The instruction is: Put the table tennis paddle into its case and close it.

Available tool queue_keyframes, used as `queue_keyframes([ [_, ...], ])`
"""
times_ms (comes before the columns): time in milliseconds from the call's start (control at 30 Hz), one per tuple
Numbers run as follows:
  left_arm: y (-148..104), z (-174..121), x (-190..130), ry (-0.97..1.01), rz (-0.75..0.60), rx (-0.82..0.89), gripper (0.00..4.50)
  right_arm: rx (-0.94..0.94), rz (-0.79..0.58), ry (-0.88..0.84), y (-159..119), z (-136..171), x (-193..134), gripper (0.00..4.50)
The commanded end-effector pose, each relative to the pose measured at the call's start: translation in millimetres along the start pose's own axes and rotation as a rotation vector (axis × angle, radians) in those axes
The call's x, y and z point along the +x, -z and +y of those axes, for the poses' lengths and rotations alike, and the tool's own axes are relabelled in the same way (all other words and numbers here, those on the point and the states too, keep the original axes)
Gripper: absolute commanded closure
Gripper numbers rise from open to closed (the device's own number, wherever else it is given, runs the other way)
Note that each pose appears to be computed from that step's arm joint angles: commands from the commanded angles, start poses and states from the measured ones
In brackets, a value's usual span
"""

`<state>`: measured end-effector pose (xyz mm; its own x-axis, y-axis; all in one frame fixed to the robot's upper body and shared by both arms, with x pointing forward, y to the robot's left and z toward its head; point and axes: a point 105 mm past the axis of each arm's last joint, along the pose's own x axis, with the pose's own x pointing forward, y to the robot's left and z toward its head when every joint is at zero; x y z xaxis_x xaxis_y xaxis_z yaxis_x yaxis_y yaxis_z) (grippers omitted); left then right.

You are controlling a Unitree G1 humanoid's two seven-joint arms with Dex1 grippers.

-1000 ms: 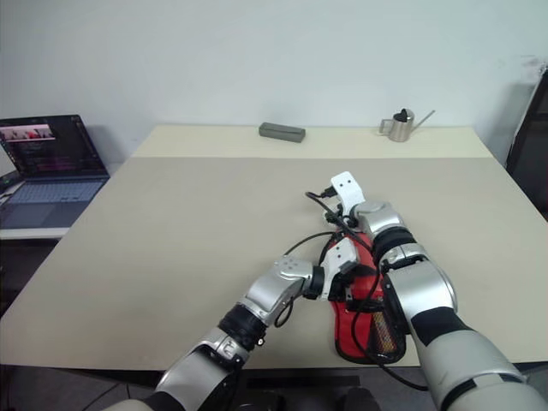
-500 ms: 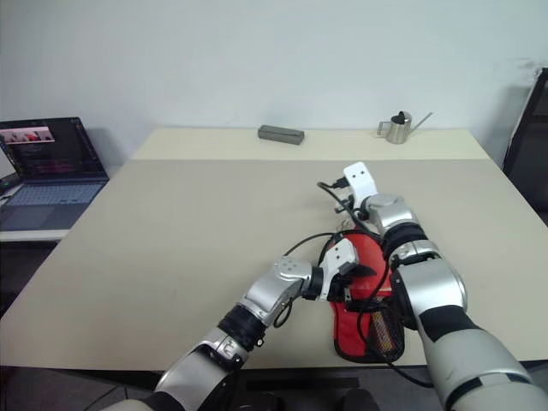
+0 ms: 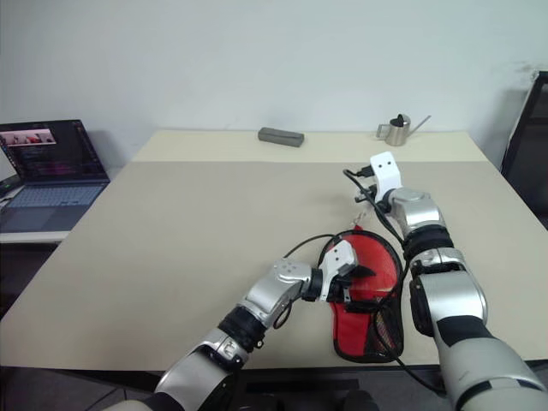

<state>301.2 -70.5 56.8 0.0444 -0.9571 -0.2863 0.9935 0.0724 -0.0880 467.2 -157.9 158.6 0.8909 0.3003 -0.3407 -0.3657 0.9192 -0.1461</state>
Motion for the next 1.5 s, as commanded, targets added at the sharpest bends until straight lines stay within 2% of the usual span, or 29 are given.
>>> queue_keyframes([
  [33, 106.8, -15.4, -16.5, -0.017, 0.3, -0.243, 0.0, 0.008, -0.089, 0.049, -26.6, -19.3, -16.5, 4.46],
  [300, 109.0, -12.8, -18.8, -0.029, 0.306, -0.261, 0.0, 0.027, -0.069, 0.109, -18.3, -49.8, -42.9, 4.46],
  [700, 110.5, 10.1, -17.3, -0.177, 0.333, -0.306, 0.0, 0.122, -0.02, 0.132, 2.6, -62.5, -76.5, 4.46],
  [900, 113.2, 10.2, -17.5, -0.18, 0.338, -0.319, 0.0, 0.144, 0.023, 0.181, 21.5, -77.7, -97.8, 4.47],
  [1033, 115.0, 5.5, -17.2, -0.152, 0.337, -0.342, 0.0, 0.144, 0.022, 0.202, 21.7, -84.5, -109.8, 4.47],
  [1267, 125.2, 5.1, -29.1, -0.119, 0.407, -0.237, 0.0, 0.147, -0.005, 0.229, 13.0, -91.3, -119.1, 4.48],
  [1500, 126.5, 6.0, -24.5, -0.142, 0.408, -0.122, 0.0, 0.138, -0.006, 0.225, 13.8, -86.7, -120.4, 4.48],
])
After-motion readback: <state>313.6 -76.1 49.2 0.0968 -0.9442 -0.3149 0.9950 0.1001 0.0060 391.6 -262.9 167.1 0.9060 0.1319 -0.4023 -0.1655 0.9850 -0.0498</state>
